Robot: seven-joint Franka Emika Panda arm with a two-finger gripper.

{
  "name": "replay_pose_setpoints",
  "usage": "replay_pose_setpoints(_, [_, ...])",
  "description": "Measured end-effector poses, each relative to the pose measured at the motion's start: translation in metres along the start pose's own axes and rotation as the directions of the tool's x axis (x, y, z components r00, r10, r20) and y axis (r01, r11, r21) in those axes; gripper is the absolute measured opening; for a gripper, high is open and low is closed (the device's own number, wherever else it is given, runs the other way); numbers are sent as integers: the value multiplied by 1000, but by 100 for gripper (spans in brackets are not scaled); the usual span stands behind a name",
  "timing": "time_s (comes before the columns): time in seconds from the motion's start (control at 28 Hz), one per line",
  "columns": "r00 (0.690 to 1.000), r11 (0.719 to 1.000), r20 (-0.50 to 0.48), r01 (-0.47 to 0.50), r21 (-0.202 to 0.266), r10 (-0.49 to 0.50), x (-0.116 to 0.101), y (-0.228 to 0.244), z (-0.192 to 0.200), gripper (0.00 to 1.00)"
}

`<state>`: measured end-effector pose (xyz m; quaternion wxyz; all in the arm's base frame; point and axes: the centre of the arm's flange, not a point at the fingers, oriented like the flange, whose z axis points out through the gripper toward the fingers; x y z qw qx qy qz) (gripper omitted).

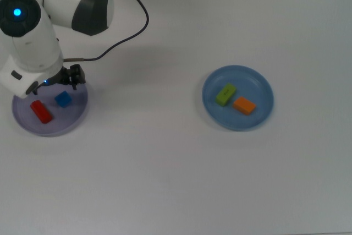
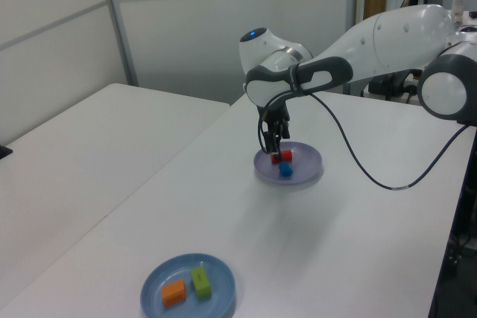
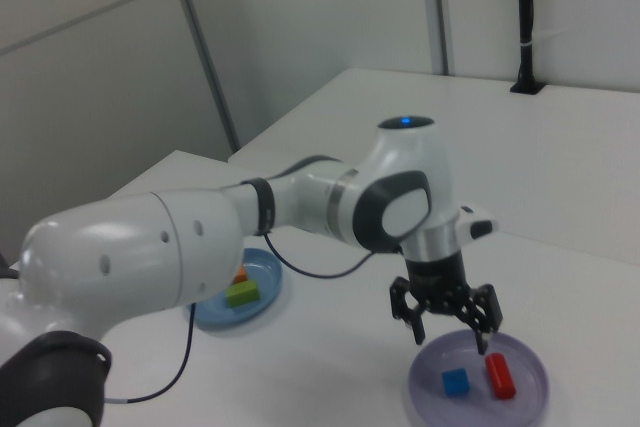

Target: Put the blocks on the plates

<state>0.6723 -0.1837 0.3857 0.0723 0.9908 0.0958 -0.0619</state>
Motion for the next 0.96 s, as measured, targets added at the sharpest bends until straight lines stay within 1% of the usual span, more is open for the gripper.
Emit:
replay_pose_setpoints(0.18, [999,999,-16,-50,18,51,0,-22,-31,100])
replay_pose_setpoints(0.32, [996,996,-20,-82,35,83,1,-49,-55,100])
replay_pose_setpoints(0.46, [995,995,-38,-95,29,96,6,-80,-79,100])
replay_pose_setpoints(0.68, [995,996,-46,-84,27,86,10,-115,-97,100])
replay_pose_setpoints(0.96, [992,990,-61,-101,93,107,8,-118,-103,100])
